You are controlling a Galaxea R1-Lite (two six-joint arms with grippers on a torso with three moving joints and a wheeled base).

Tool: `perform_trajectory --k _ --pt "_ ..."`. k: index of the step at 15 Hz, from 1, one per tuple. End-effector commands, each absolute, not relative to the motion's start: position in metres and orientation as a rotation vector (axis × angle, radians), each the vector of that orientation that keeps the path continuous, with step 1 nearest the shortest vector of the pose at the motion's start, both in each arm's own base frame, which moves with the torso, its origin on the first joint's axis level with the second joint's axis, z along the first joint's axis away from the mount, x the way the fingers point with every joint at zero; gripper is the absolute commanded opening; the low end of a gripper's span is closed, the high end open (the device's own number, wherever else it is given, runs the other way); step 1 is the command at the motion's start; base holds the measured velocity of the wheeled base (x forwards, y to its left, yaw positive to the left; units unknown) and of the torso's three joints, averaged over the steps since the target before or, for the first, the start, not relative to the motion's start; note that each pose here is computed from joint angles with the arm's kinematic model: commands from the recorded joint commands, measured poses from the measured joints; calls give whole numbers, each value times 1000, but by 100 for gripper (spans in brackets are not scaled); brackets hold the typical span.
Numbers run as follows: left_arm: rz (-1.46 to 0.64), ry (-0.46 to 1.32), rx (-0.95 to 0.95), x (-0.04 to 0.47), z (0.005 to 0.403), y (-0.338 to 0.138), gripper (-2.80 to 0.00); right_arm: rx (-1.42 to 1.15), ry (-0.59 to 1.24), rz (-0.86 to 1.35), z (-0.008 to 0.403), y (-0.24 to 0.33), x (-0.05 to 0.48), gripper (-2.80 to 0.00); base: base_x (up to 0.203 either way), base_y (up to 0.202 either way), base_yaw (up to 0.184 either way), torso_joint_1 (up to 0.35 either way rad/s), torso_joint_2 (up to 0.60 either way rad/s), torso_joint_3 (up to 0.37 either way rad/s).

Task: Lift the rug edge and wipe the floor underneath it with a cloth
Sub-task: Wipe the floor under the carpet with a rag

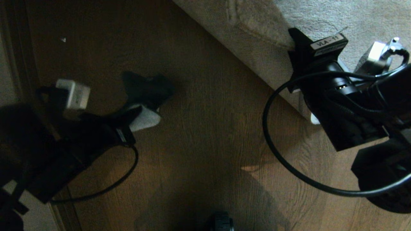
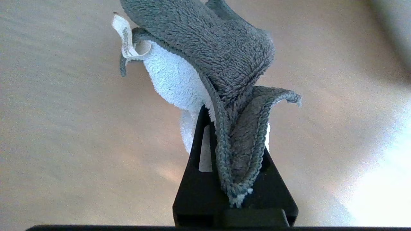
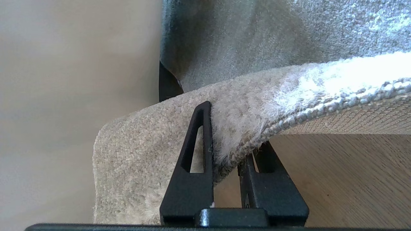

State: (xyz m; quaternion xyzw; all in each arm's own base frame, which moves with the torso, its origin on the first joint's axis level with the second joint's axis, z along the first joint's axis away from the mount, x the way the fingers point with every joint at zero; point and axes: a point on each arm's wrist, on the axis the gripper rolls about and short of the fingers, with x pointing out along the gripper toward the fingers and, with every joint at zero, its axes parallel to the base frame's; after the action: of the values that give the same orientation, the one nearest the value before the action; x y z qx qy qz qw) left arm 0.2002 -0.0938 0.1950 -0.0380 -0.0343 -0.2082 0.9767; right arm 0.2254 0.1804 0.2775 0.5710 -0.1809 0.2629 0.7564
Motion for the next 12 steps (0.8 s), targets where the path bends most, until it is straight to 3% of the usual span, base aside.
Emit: perform_trajectory --k 1,5,12 --pt "-573 -52 -78 165 188 -112 -280 1276 -444 597 284 177 221 -280 0 0 0 0 0 0" --pt "-709 53 -41 156 168 -145 -280 1275 -444 596 284 177 222 -280 0 0 0 0 0 0" --pt "-720 -2 -64 224 178 -215 -280 1272 -449 588 284 176 223 -280 0 0 0 0 0 0"
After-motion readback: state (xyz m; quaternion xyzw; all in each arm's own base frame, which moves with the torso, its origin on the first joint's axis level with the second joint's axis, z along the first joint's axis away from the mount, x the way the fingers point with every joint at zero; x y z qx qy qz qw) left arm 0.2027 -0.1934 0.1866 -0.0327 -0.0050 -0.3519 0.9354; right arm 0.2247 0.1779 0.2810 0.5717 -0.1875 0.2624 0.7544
